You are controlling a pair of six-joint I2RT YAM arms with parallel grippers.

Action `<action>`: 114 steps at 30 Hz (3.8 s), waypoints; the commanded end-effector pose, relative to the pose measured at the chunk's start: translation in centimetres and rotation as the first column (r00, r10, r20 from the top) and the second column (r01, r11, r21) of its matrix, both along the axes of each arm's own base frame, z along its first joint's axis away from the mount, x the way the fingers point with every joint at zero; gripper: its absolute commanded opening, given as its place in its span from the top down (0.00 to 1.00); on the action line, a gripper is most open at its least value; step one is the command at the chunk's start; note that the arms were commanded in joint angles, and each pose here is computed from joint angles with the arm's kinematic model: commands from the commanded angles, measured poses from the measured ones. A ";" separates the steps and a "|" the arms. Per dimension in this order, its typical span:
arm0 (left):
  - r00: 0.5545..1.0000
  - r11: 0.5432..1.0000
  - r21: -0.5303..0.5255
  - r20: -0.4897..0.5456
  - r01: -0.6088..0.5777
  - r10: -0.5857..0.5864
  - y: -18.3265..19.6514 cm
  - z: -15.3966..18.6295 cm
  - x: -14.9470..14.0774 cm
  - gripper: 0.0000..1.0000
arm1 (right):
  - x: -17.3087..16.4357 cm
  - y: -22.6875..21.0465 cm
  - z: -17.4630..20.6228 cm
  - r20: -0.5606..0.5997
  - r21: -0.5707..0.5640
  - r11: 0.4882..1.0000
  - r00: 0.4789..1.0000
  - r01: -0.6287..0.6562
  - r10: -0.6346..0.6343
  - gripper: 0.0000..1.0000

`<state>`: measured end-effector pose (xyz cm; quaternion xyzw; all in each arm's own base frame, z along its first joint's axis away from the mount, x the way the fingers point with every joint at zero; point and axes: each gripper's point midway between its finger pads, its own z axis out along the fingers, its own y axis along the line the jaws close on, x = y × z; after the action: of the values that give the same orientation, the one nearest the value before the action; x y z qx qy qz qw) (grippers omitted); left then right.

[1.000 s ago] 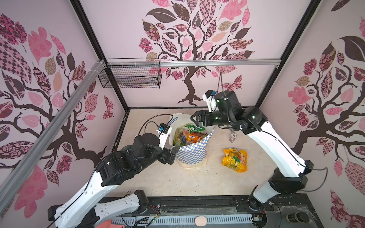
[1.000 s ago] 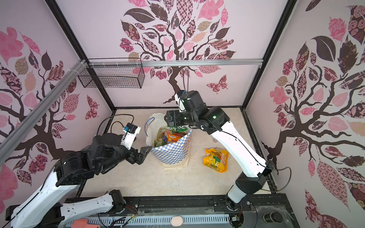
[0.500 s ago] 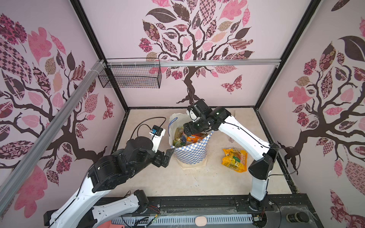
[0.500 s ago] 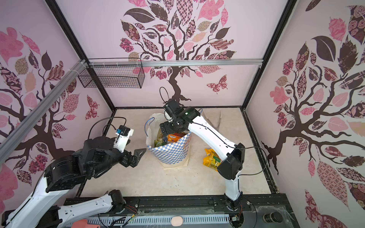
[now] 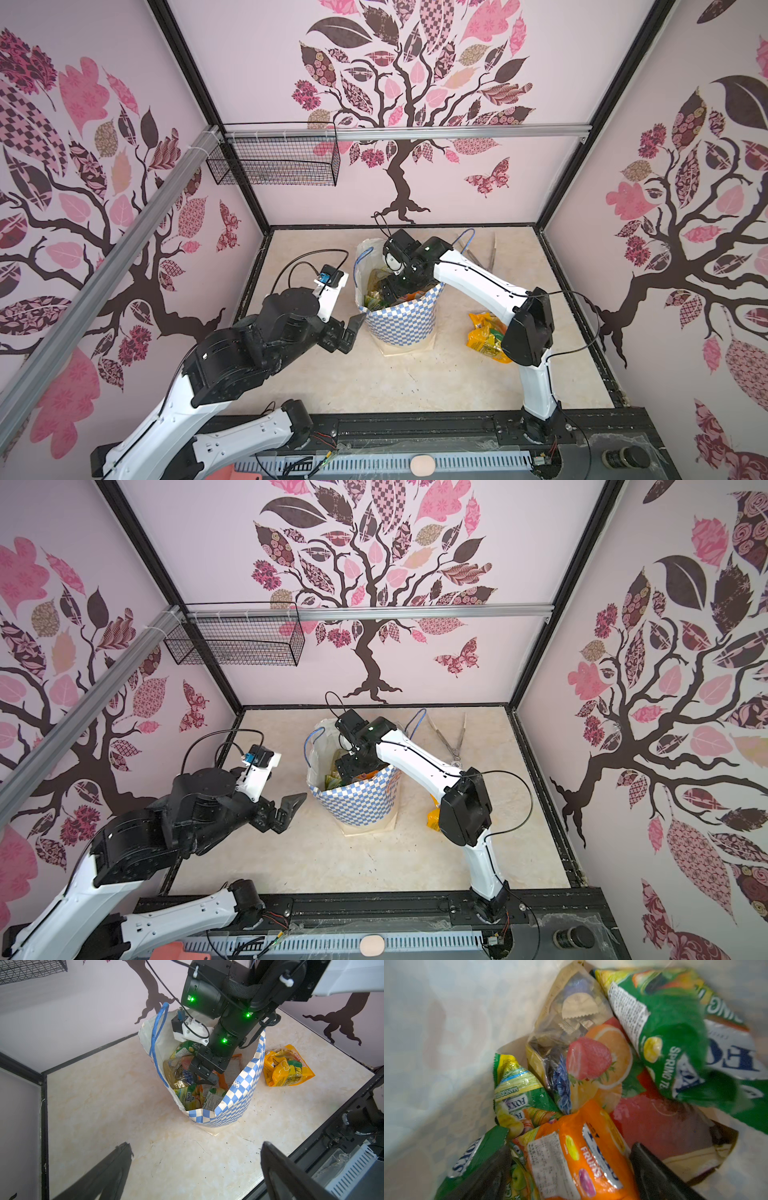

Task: Take the snacks out of the paper bag
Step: Pick up the snack from the paper bag.

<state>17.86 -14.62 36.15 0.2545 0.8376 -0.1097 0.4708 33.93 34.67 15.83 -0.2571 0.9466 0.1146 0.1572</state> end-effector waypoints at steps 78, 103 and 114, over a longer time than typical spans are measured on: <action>0.999 0.995 -0.090 -0.011 0.039 -0.040 -2.6 -0.1 0.5 0.01 | 3.3 0.3 14.7 0.311 0.367 0.927 0.930 0.074 -0.197 1.00; 0.998 0.988 -0.142 0.003 0.055 -0.056 -2.3 0.7 -0.1 0.01 | 1.2 -1.9 29.0 0.451 0.569 0.822 0.842 -0.016 -0.296 1.00; 0.961 0.936 -0.223 0.007 0.272 -0.277 -6.3 1.4 -2.0 0.01 | -3.3 -9.0 38.4 0.612 0.628 0.772 0.672 -0.093 -0.417 1.00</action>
<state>16.48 -19.02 37.65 0.2833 0.7990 -0.2346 0.4757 33.23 29.38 48.39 -0.1379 0.7876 0.2844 0.5289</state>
